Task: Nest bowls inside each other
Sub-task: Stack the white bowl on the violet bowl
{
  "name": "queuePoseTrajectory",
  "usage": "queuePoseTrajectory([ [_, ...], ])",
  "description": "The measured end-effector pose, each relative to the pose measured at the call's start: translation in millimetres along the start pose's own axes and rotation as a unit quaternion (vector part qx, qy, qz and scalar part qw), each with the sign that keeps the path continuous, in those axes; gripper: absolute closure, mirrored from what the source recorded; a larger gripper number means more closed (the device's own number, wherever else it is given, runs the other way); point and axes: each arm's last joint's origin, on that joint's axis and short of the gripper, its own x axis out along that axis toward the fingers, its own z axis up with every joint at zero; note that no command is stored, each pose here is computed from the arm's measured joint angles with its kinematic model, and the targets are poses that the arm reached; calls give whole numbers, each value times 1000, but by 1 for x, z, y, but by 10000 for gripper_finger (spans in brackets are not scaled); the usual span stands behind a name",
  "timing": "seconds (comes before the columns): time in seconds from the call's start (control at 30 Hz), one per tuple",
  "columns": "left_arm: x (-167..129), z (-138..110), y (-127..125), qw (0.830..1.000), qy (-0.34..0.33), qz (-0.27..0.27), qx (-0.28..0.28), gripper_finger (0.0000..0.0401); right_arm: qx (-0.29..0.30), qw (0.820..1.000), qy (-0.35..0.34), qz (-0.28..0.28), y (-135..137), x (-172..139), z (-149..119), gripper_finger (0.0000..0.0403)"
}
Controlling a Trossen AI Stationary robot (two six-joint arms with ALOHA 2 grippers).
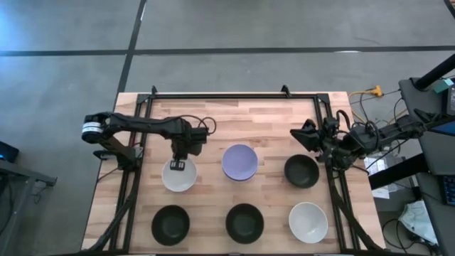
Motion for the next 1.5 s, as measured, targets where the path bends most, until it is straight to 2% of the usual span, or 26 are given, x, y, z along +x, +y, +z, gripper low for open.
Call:
queuePoseTrajectory([
  [0.2,-61,16,0,994,-86,36,63,399,-21,999,-21,-44,-2,0,1,339],
  [0.4,-123,33,-1,973,-208,74,70,400,-46,996,-35,-72,-4,0,2,339],
  [0.5,-146,45,0,954,-285,77,40,400,-62,995,-36,-74,-5,0,3,339],
  [0.6,-162,64,2,928,-371,43,-14,400,-77,994,-38,-74,-5,-1,5,339],
  [0.7,-168,86,8,904,-417,5,-92,400,-101,991,-42,-72,-4,-3,8,339],
  [0.8,-161,108,19,900,-402,-24,-168,400,-114,990,-51,-68,-4,-7,13,339],
  [0.9,-149,129,28,907,-355,-51,-221,401,-103,991,-65,-57,-3,-14,22,339],
  [1.0,-141,143,34,917,-302,-61,-254,401,-90,993,-77,-20,-1,-22,31,339],
  [1.07,-140,150,38,915,-278,-69,-285,401,-85,993,-78,13,0,-28,37,339],
  [1.23,-141,160,42,904,-257,-80,-333,401,-60,994,-52,78,-1,-42,43,339],
  [1.5,-126,152,37,894,-149,-84,-414,401,-13,994,44,102,-9,-54,34,339],
])
